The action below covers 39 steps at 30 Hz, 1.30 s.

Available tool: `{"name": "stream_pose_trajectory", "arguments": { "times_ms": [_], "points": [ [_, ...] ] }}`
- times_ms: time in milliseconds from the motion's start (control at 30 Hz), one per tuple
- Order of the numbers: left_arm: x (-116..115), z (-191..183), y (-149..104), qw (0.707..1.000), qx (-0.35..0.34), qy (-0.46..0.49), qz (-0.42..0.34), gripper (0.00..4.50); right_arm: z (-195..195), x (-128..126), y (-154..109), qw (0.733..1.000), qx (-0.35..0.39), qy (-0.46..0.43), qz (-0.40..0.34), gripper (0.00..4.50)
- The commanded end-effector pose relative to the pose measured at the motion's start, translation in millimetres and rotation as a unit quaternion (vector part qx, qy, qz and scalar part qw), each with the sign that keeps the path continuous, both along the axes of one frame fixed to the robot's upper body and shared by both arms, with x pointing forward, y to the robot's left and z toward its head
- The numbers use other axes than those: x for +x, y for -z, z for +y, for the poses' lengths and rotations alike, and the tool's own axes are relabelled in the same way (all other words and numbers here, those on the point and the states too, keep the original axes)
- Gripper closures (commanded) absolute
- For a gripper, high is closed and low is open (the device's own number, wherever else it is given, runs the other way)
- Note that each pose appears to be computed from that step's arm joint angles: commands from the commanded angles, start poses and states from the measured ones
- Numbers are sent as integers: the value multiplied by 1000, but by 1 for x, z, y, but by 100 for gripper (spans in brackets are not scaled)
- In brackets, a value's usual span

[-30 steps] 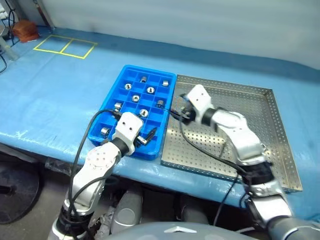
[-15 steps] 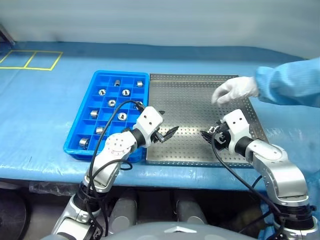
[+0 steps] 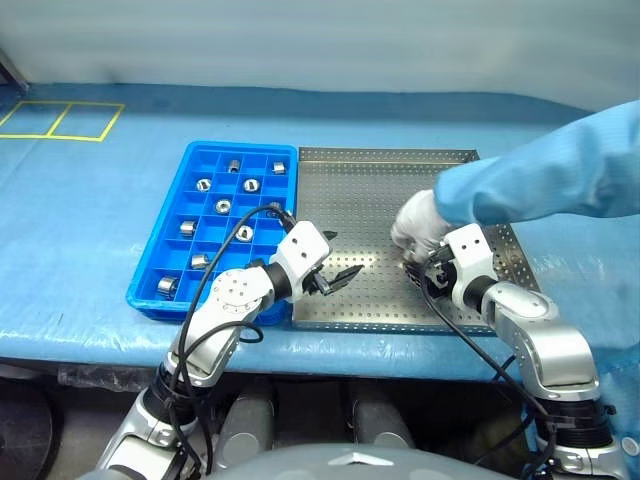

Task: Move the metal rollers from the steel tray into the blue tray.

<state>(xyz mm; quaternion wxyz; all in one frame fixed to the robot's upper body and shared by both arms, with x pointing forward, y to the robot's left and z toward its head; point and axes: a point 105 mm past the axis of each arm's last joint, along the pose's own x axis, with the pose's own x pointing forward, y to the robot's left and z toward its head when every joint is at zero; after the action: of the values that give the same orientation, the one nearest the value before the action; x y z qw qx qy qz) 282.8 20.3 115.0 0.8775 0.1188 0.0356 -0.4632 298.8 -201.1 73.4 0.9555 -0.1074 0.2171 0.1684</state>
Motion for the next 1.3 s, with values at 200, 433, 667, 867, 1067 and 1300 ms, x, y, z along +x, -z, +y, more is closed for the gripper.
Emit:
{"name": "stream_pose_trajectory", "arguments": {
  "times_ms": [200,433,667,867,1067,1300],
  "points": [
    [3,12,-10,1000,1,-22,-22,80,6,6,-17,999,1,-10,-35,57],
    [8,32,-8,998,9,-63,-19,80,19,9,-26,998,9,-30,-52,57],
    [12,49,-5,995,22,-101,-16,80,49,14,-30,995,28,-74,-60,57],
    [10,57,-5,993,27,-117,-14,80,82,8,-27,989,50,-132,-43,57],
    [6,57,-2,992,23,-122,-7,80,110,-16,-17,980,56,-190,-8,57],
    [4,53,0,993,22,-118,0,80,125,-29,-6,973,56,-223,26,57]
  ]
}}
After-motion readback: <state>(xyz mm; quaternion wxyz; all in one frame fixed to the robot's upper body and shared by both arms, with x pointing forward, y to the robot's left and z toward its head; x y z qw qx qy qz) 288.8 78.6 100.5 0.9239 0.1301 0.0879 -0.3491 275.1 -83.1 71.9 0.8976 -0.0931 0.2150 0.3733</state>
